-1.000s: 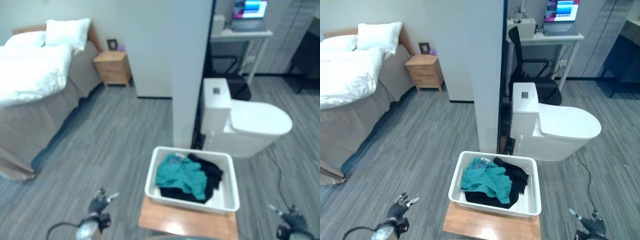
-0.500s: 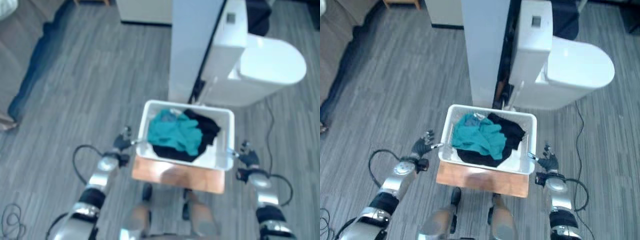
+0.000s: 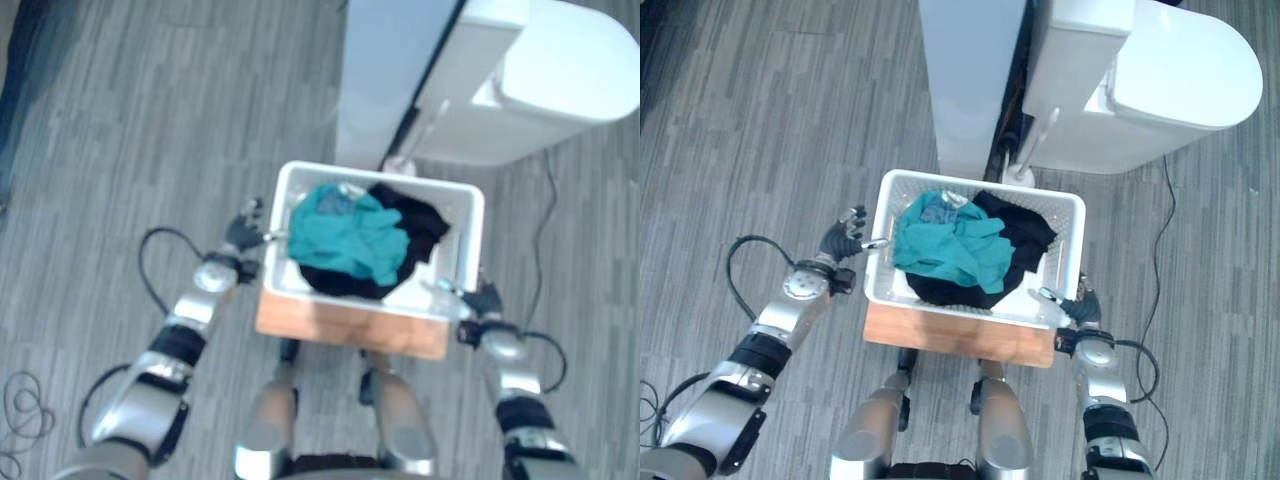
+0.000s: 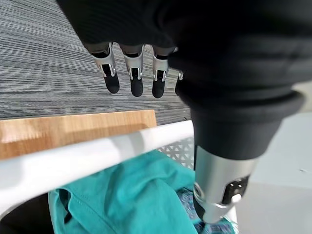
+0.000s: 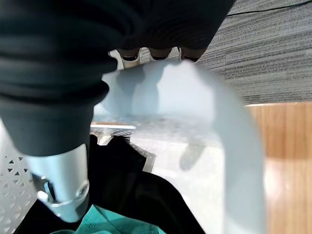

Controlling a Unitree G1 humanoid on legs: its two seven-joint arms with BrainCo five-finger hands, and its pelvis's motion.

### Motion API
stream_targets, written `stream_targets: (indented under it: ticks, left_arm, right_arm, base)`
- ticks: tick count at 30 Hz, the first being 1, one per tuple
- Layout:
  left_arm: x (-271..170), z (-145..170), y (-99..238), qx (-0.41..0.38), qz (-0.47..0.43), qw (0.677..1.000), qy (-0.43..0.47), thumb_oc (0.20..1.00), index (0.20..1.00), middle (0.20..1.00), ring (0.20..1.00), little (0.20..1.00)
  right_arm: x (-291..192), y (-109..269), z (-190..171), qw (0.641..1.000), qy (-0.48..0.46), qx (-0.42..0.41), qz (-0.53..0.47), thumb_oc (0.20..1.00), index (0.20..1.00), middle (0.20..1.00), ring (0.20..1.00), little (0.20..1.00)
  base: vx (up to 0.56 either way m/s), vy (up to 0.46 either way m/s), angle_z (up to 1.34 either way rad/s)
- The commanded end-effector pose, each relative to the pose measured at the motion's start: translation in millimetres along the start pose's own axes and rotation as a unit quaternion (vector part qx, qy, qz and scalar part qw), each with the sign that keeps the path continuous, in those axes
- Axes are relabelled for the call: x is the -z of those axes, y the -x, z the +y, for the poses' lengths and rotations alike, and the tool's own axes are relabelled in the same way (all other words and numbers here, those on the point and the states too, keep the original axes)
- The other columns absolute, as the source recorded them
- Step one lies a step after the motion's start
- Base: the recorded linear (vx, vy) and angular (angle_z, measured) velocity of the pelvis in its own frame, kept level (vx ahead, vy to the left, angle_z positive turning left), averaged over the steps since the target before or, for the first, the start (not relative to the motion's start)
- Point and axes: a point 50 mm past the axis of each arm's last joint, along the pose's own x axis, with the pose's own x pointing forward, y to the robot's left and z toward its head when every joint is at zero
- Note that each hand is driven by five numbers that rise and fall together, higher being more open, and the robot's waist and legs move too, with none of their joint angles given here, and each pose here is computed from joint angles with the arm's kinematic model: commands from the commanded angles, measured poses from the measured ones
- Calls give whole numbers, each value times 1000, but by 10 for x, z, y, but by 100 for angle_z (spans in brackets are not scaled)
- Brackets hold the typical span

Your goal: Grab the laundry basket,head to the washer,open it,put in the laundry and shut it.

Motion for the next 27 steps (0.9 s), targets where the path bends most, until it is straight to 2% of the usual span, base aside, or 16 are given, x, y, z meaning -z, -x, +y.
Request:
stream_targets:
  ticks: [1, 9, 14, 20, 22, 27]
  left_arm:
    - [-297, -30, -201, 3, -24, 1000, -18, 1000, 1000, 1000, 1000, 1000]
    - [-589, 66, -420, -5, -7, 996, -88, 1000, 1000, 1000, 1000, 1000]
    - [-986, 179, -503, -31, -44, 990, -127, 1000, 1000, 1000, 1000, 1000]
    - [-1082, 142, -515, -25, -55, 989, -137, 1000, 1000, 1000, 1000, 1000]
    - [-1106, 134, -522, -25, -56, 987, -148, 1000, 1000, 1000, 1000, 1000]
    - [-1055, 174, -531, -33, -38, 986, -161, 1000, 1000, 1000, 1000, 1000]
  right_arm:
    - [-418, -92, -116, 996, 26, 16, -84, 1000, 1000, 1000, 1000, 1000]
    - [-747, -225, 17, 991, 47, 7, -126, 1000, 1000, 1000, 1000, 1000]
    - [-833, -245, 107, 989, 36, -1, -140, 1000, 1000, 1000, 1000, 1000]
    - [-757, -224, 338, 991, -14, -45, -127, 1000, 1000, 1000, 1000, 1000]
    - [-781, -203, 511, 988, -17, -78, -130, 1000, 1000, 1000, 1000, 1000]
    - [-823, -188, 633, 985, -11, -105, -136, 1000, 1000, 1000, 1000, 1000]
  base:
    - [0, 0, 0]
    - [0, 0, 0]
    - [2, 1, -6]
    - [1, 1, 2]
    - [-3, 10, -5]
    - [5, 6, -9]
